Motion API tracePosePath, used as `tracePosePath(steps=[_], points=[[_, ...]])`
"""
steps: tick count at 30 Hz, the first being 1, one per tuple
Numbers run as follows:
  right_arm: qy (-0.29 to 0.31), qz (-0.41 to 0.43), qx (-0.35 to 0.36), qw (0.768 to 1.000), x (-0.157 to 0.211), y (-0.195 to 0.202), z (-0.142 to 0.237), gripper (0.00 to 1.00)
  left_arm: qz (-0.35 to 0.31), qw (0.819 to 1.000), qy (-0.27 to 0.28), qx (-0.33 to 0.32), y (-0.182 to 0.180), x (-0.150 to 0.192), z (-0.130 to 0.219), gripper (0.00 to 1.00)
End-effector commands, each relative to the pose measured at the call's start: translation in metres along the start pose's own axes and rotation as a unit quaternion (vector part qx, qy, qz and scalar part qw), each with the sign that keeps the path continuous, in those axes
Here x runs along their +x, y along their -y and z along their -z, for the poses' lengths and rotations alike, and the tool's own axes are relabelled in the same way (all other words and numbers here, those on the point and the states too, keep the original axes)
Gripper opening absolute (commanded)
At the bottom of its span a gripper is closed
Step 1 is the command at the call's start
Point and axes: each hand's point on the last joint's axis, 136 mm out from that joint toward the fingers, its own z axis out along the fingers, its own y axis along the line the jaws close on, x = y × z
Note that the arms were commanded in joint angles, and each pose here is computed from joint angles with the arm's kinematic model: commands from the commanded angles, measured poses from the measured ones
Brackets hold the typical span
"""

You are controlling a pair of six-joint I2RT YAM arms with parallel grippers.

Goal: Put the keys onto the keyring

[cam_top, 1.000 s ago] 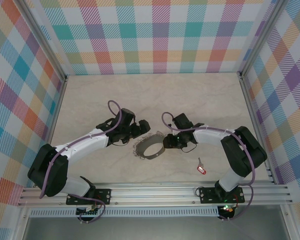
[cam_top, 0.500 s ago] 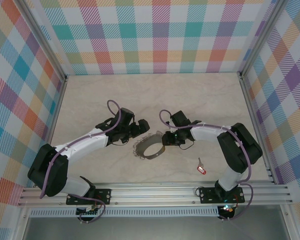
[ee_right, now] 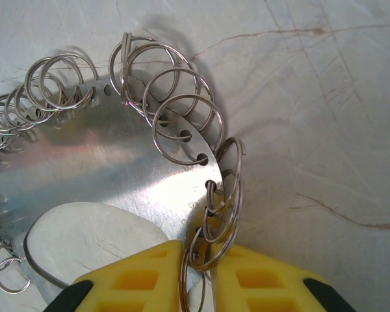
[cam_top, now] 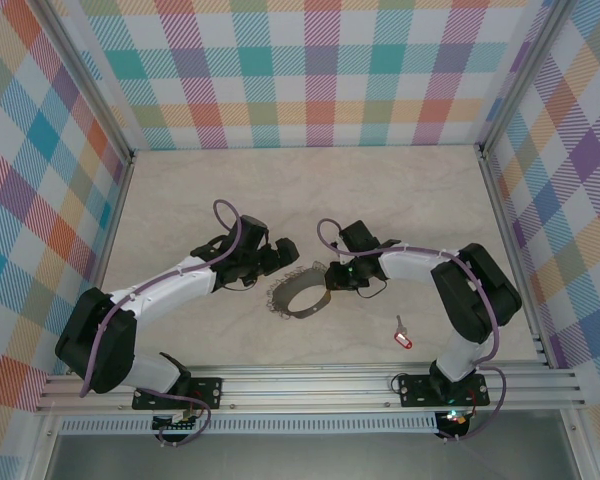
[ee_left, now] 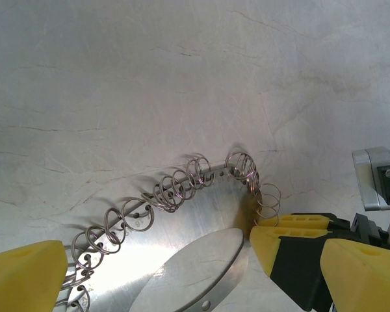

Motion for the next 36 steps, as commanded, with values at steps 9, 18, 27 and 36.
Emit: tracePosePath(steps=[9,18,27,36], points=[[-0.002,0.01,0.002,1.0,0.003,-0.001,0.002,0.24,-0.006,1.0,0.003,0.011,0.007,-0.007,0.002,1.0],[0.0,0.008,0.006,1.0,0.007,0.001,0.005,0.25,-0.005,1.0,0.003,0.012,0.007,-0.007,0.002,1.0],[-0.002,0.006,0.012,1.0,0.011,0.005,0.004,0.22,-0.004,1.0,0.003,0.011,0.007,-0.007,0.002,1.0],[-0.002,0.007,0.013,1.0,0.011,0.006,0.003,0.19,-0.004,1.0,0.003,0.011,0.007,-0.008,0.002,1.0]])
